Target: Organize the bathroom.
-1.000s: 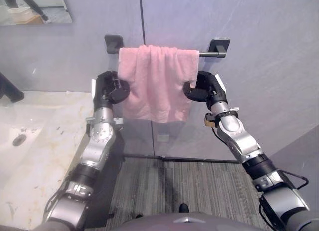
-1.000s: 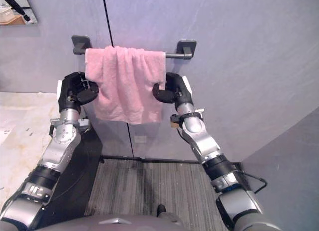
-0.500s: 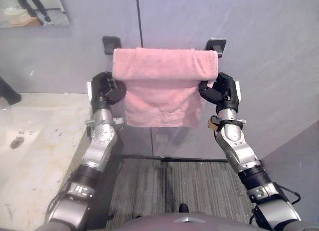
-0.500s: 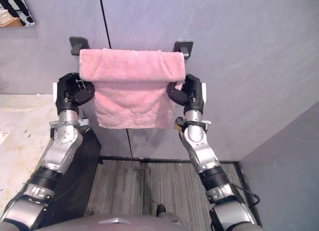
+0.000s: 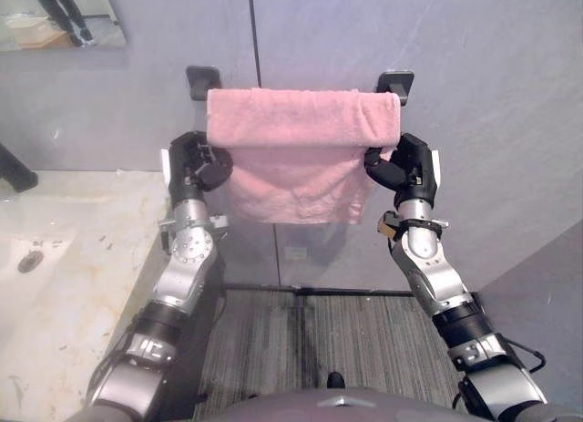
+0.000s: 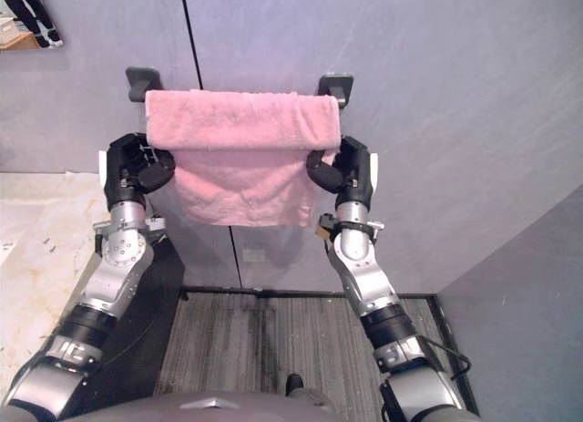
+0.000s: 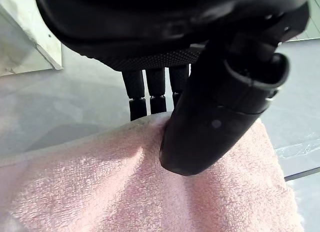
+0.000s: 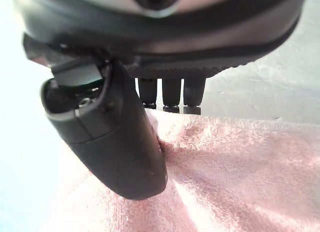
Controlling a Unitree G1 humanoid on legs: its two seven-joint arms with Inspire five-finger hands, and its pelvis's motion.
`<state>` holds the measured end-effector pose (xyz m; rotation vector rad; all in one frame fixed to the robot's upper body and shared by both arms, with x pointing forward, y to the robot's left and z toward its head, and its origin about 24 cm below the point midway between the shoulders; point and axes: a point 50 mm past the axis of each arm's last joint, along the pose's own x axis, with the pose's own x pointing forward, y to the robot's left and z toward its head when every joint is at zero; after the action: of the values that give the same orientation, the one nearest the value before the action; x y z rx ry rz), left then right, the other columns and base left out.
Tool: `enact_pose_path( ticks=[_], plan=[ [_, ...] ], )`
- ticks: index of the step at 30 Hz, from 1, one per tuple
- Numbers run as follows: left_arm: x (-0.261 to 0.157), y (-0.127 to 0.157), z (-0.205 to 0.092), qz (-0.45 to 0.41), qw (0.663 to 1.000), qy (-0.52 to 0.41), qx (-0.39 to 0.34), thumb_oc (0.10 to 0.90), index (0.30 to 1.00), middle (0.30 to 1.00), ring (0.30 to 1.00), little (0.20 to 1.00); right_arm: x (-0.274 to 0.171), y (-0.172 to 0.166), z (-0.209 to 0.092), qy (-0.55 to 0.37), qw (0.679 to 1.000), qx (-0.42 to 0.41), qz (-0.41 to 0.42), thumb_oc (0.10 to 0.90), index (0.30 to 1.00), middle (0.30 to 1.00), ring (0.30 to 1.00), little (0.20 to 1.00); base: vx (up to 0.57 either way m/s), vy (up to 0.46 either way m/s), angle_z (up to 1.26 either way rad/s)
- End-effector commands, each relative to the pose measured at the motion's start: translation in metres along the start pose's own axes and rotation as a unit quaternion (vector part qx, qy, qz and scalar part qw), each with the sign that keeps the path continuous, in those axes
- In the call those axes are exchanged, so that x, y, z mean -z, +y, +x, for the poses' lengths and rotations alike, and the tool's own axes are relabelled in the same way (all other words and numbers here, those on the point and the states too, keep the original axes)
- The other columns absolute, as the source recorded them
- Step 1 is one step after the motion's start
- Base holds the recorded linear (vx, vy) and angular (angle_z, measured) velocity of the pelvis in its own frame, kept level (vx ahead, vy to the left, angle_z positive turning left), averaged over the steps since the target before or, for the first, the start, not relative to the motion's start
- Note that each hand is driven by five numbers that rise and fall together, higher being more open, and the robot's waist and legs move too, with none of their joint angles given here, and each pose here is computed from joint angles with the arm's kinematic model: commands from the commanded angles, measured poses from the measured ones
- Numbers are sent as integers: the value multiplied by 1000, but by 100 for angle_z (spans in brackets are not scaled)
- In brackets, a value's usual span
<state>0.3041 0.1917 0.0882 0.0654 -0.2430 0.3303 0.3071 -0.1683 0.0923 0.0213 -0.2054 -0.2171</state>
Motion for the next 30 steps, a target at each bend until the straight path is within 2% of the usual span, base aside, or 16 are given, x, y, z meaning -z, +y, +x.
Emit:
enact_pose_path(
  ticks=[1, 2, 11, 13, 18, 23, 24, 30],
  plan=[
    [-28, 6, 16, 13, 995, -99, -15, 582, 573, 573, 573, 573, -37, -5, 14, -103, 995, 9, 12, 800, 900, 900, 900, 900, 0, 0, 0],
    [-26, 5, 16, 16, 996, -92, -11, 800, 900, 900, 900, 900, -38, -7, 14, -106, 994, 14, 7, 800, 900, 900, 900, 900, 0, 0, 0],
    [-14, 3, 9, 24, 997, -55, 42, 800, 900, 900, 900, 900, -42, -20, 5, -147, 987, 46, -36, 800, 900, 900, 900, 900, 0, 0, 0],
    [-13, 8, 5, 34, 997, -54, 50, 800, 900, 900, 900, 900, -41, -26, -1, -158, 984, 46, -72, 800, 900, 900, 900, 900, 0, 0, 0],
    [-4, 29, -11, 39, 997, -32, 52, 800, 900, 900, 900, 900, -29, -48, -21, -149, 982, 66, -100, 800, 900, 900, 900, 900, -37, -8, -4],
    [20, 47, -31, 37, 997, 39, 48, 800, 900, 900, 900, 900, 4, -60, -41, -68, 988, 72, -121, 800, 900, 900, 900, 900, -70, -26, -3],
    [30, 51, -40, 38, 996, 68, 47, 800, 900, 900, 900, 900, 21, -64, -51, -18, 990, 77, -116, 800, 900, 900, 900, 900, -110, -36, -1],
    [74, 69, -81, 19, 979, 194, 59, 800, 900, 900, 900, 900, 68, -86, -89, 109, 980, 84, -142, 800, 900, 900, 900, 900, -111, -68, -1]
  ],
)
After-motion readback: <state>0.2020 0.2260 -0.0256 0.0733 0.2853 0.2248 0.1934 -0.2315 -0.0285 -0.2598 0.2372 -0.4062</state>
